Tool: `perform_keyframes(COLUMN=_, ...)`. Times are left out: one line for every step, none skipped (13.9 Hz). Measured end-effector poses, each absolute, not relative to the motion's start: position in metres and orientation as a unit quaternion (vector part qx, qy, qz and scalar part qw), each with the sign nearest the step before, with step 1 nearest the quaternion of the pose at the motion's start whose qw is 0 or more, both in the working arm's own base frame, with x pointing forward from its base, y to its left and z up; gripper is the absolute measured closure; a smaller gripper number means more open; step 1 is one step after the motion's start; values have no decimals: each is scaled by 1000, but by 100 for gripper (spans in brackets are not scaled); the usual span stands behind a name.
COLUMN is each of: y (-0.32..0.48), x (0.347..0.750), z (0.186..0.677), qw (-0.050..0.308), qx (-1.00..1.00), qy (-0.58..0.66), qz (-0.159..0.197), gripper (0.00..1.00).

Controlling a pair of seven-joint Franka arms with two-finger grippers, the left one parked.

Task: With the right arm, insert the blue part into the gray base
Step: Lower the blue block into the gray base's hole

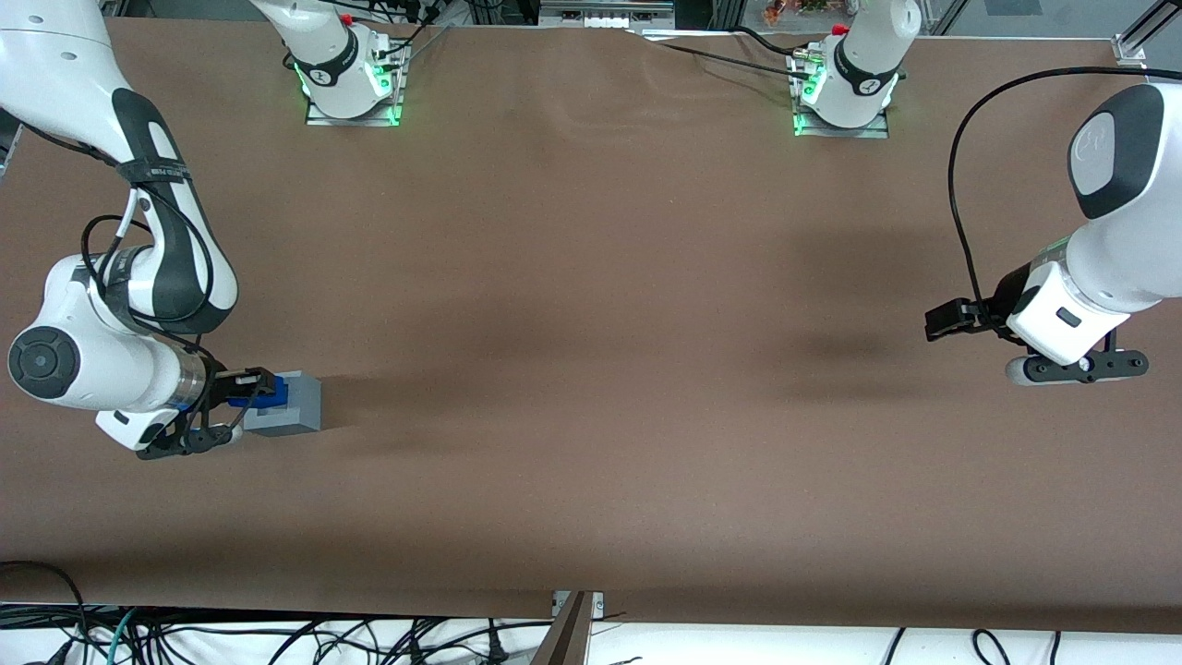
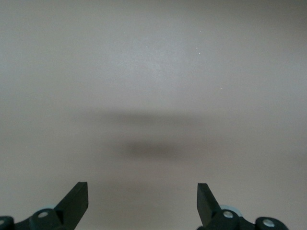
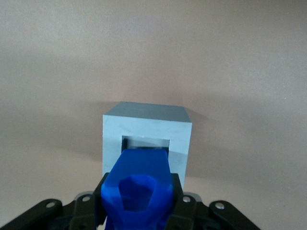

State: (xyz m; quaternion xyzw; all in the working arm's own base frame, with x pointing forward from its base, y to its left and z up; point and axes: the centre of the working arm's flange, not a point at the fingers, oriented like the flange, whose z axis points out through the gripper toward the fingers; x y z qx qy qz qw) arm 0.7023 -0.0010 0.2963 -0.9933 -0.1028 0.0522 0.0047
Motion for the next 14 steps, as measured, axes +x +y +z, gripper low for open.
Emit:
perform_keyframes(y=0, x=703, z=295, qw=5, qx=-994, qy=-102, qz=51, gripper=50)
perform_keyframes(y=0, x=703, z=292, qw=5, qx=-994, qy=-101, qz=51, gripper=50)
perform_keyframes(y=0, x=703, z=292, qw=5, qx=-994, qy=-99, qz=50, gripper=50)
perform_keyframes(y=0, x=703, z=292, qw=5, qx=-994, qy=-98, qz=50, gripper=50)
perform_keyframes(y=0, x=703, z=292, qw=5, qx=-994, qy=-98, qz=50, gripper=50)
perform_keyframes(y=0, x=703, z=292, qw=5, qx=-994, qy=-97, qz=50, gripper=50)
perform_keyframes(y=0, x=704, z=292, qw=5, qx=-994, qy=-97, qz=49, gripper=50)
perform_keyframes(y=1, x=704, z=292, qw=5, qx=-994, qy=-97, qz=47, gripper=50)
perform_keyframes(y=1, x=705, z=291, qw=5, qx=-994, qy=-97, qz=42, gripper=50)
perform_keyframes(y=1, x=706, z=288, qw=6, qx=-994, qy=-98, qz=40, gripper=50)
perform_keyframes(y=2, x=706, z=284, qw=6, qx=-994, qy=-98, qz=40, gripper=50)
perform_keyframes(y=2, x=707, z=283, qw=5, qx=-994, qy=-99, qz=40, gripper=50)
perform_keyframes(y=2, x=707, z=283, qw=5, qx=-994, qy=-99, qz=40, gripper=50)
perform_keyframes(y=2, x=707, z=283, qw=5, qx=-994, qy=-99, qz=40, gripper=50)
